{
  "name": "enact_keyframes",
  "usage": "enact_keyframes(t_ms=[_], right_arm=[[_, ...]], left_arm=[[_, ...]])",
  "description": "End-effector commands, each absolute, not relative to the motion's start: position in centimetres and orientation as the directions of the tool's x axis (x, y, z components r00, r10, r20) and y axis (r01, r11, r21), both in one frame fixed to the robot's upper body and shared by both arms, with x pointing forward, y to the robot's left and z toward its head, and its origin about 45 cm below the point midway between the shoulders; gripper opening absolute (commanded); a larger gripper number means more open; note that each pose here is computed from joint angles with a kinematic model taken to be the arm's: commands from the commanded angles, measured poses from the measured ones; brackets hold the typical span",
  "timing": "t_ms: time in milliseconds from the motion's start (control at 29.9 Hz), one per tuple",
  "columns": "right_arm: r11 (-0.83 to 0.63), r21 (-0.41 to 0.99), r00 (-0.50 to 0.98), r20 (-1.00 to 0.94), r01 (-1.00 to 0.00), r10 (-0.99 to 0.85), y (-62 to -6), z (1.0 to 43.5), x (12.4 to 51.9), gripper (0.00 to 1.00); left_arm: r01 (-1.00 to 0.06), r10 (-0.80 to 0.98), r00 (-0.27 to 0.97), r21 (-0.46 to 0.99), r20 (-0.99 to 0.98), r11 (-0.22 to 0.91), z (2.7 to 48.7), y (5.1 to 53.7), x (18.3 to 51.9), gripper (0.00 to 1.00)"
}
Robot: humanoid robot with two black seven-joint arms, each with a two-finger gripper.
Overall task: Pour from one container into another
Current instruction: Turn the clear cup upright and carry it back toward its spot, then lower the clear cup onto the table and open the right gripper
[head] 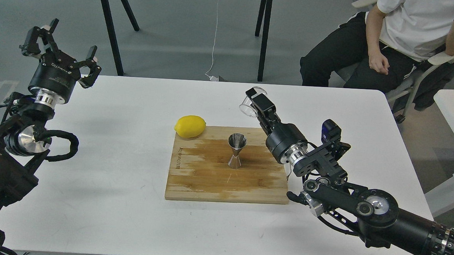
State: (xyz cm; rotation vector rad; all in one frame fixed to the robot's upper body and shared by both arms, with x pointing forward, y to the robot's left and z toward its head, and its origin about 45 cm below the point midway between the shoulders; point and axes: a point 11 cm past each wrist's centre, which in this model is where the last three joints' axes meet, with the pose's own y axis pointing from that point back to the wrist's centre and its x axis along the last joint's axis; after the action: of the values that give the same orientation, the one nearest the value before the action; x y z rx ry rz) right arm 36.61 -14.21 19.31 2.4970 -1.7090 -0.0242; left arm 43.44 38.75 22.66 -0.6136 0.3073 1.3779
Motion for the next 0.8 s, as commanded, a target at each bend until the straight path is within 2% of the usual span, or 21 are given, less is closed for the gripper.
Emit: enact_keyframes(t_ms=[0,134,301,568,769], right_arm=[[-0.264,0.166,0.242,-0.139,-0.950,-0.960,-17.4,19.8,36.9,0.32],[-0.203,0.254,0.098,-0.375,-0.945,-0.922,-20.4,19.1,37.0,0.32],[-0.181,0.354,-0.103,-0.652,-0.918,-0.751,-24.8,17.3,36.6,0.34],[-0.172,0.457,-0.352,-0.833,-0.873,-0.426,-31.2,11.8,34.4,0.34],[-0.172,0.483,-0.400,-0.841,-0.859,-0.365,-33.0,9.3,33.3,0.35]], left_arm=[[-0.972,0.817,0.185,-0.226,-0.546,0.069,22.7,38.8,43.5,1.00],[-0.972,0.816,0.186,-0.225,-0.547,0.071,22.7,38.6,43.5,1.00],[-0.972,0.818,0.187,-0.221,-0.544,0.075,22.6,38.6,43.5,1.00],[-0.972,0.821,0.188,-0.223,-0.539,0.076,22.8,38.9,43.4,1.00],[-0.972,0.819,0.186,-0.221,-0.543,0.075,22.6,38.9,43.3,1.00]])
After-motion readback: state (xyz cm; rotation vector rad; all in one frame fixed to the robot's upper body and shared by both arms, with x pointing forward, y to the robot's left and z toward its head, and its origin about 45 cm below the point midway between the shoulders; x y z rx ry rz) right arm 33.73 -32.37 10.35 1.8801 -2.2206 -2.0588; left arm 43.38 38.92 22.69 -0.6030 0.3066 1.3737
